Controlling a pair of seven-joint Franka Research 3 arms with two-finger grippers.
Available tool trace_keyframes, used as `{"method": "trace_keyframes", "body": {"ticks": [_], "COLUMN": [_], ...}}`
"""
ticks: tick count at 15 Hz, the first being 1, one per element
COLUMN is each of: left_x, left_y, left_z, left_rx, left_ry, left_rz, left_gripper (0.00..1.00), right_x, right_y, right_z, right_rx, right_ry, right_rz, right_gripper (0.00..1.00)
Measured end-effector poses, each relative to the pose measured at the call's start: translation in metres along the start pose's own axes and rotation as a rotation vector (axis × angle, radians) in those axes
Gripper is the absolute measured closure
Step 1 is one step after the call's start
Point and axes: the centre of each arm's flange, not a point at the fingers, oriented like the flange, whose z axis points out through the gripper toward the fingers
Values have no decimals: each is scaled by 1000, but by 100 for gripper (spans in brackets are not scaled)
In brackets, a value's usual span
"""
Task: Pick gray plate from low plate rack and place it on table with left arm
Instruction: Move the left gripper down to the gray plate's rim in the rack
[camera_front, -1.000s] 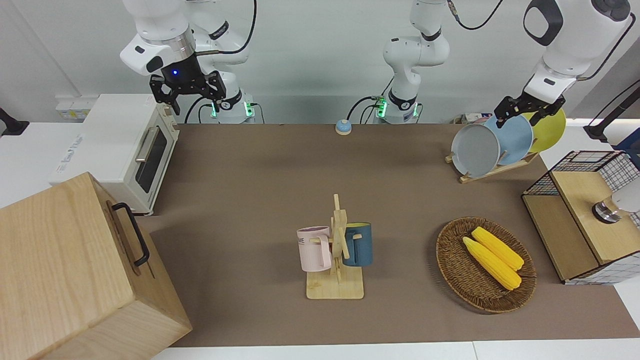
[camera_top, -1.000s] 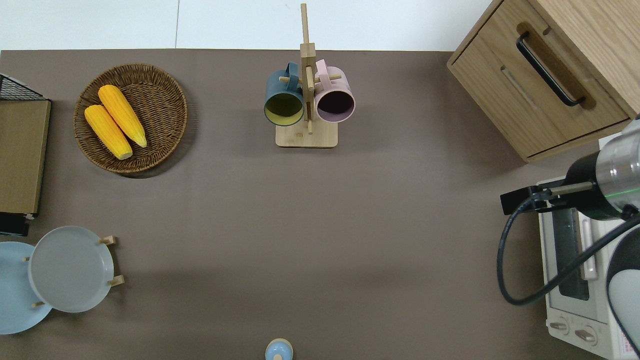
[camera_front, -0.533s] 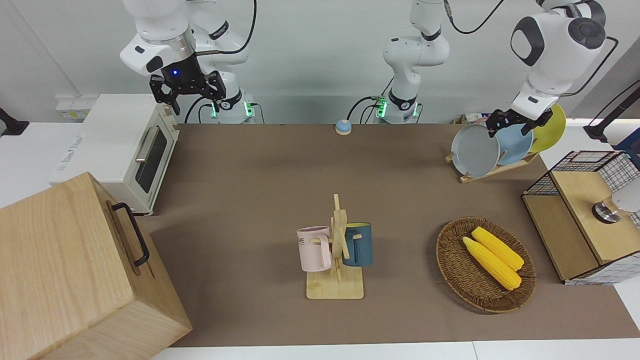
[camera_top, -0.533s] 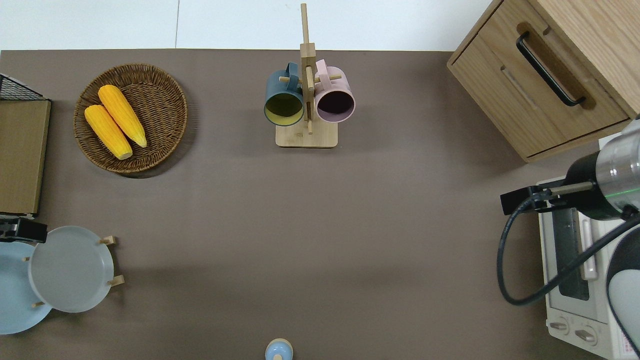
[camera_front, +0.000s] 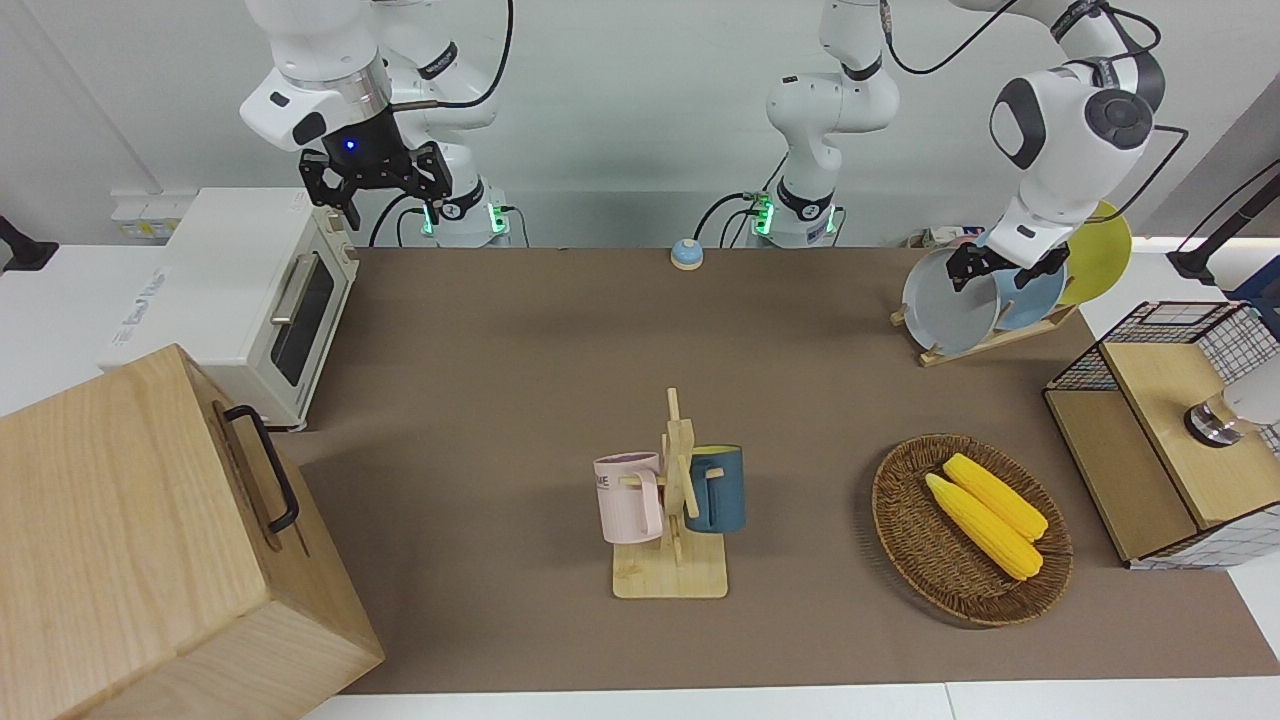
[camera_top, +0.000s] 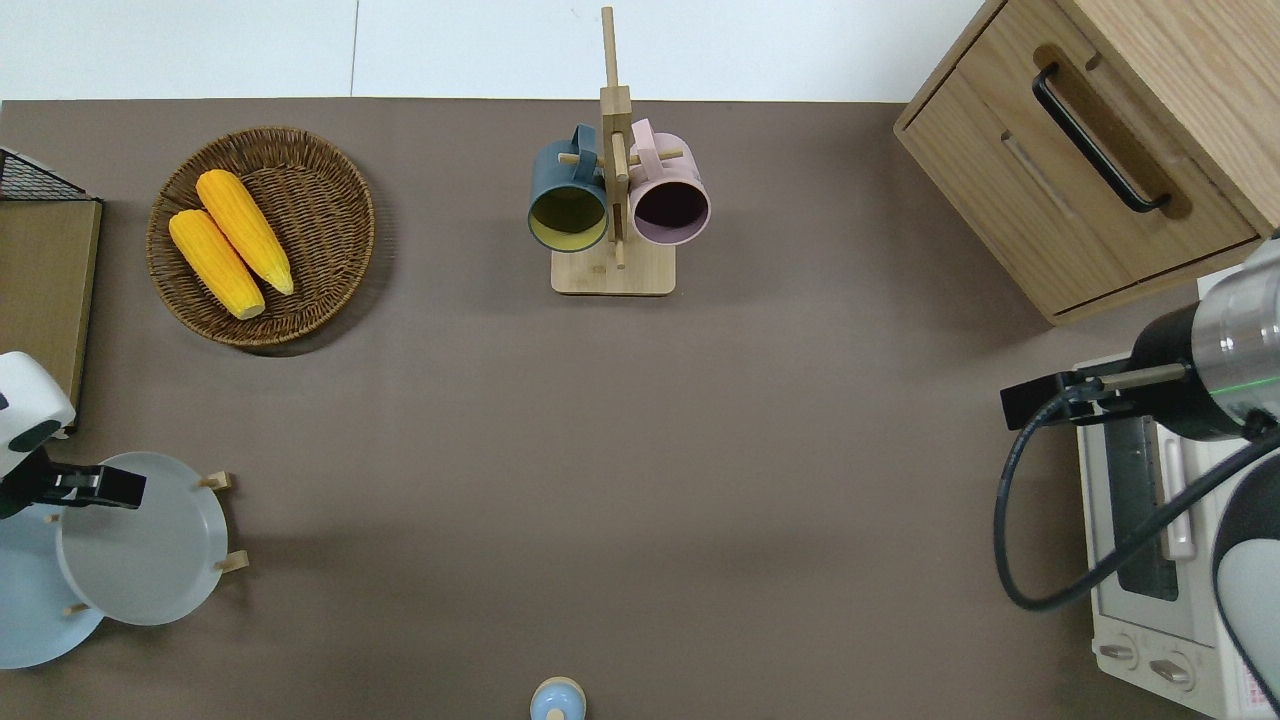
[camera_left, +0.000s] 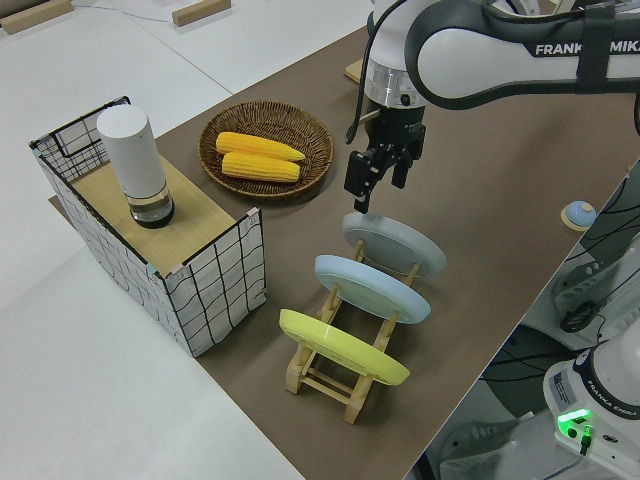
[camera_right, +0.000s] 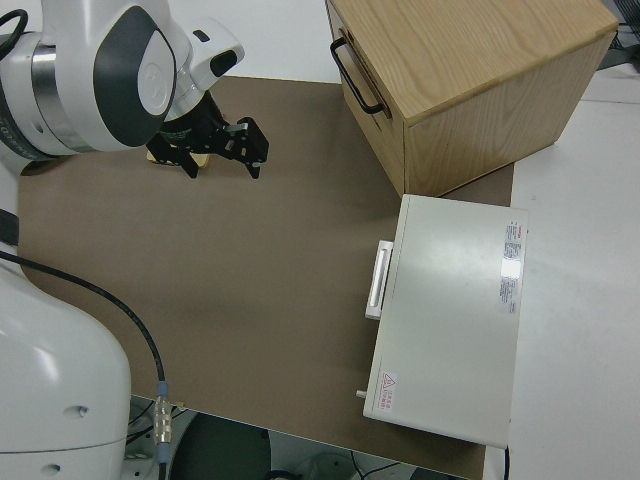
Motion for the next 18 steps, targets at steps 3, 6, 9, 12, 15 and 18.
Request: {"method": "trace_keyframes", "body": {"ticks": [3, 6, 9, 12, 15, 18], "left_x": [-2, -4, -4, -8, -11, -10], "left_y": [-1, -1, 0, -7, -12, -12], "left_z": [13, 18, 28, 43, 50, 50], "left_rx": [29, 48, 48, 42, 39, 39], "left_ry": [-19, -24, -23, -21, -19, -18], "left_rz": [11, 19, 21, 7, -4, -4], "left_gripper": [0, 0, 0, 0, 4, 39], "right_x": [0, 0, 0, 0, 0, 0], "right_y": [0, 0, 0, 0, 0, 0], "right_z": [0, 0, 0, 0, 0, 0], "right_rx": [0, 0, 0, 0, 0, 0], "right_ry": [0, 0, 0, 0, 0, 0], "right_rz": [0, 0, 0, 0, 0, 0], "right_gripper": [1, 1, 1, 1, 1, 1]}}
